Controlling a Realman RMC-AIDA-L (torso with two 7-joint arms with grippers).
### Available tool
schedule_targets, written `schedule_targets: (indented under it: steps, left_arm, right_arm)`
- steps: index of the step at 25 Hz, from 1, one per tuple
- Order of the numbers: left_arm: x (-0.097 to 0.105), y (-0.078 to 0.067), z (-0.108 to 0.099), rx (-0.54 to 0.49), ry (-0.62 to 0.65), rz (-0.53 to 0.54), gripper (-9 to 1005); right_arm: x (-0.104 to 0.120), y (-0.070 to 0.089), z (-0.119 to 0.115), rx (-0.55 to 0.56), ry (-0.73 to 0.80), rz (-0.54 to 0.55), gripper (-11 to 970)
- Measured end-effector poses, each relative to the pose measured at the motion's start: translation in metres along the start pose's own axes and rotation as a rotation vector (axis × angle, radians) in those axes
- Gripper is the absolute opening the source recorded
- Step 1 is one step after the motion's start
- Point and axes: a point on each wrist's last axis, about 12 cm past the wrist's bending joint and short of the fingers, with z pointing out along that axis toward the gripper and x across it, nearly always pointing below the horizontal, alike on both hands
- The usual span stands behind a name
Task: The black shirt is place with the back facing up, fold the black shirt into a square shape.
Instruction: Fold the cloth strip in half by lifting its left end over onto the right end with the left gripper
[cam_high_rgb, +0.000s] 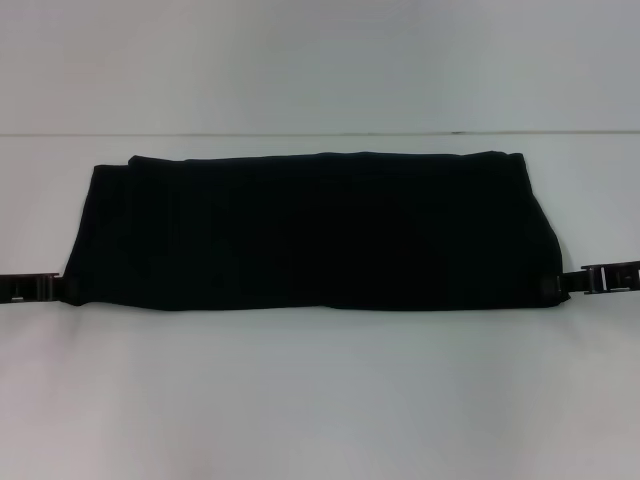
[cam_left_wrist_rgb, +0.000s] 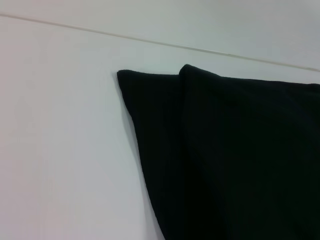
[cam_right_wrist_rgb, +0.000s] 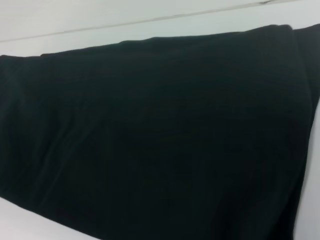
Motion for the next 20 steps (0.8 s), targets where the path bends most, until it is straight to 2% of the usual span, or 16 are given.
schedule_targets:
  steps: [10, 15, 20]
  left_arm:
    - [0.0010, -0.0008, 0.0011, 0.004, 0.003, -0.001, 24]
    - [0.0013, -0.0011, 0.0014, 0.006, 0.003, -0.003, 23]
    - [0.0019, -0.0006, -0.0017, 0.010, 0.004, -0.012, 23]
  right_arm:
    - [0.0021, -0.0012, 0.0002, 0.004, 0.002, -0.015, 208]
    - [0.0032, -0.0016, 0.0006, 0.005, -0.004, -0.020, 20]
    - [0.0090, -0.0071, -0.0037, 0.012, -0.016, -0.003, 9]
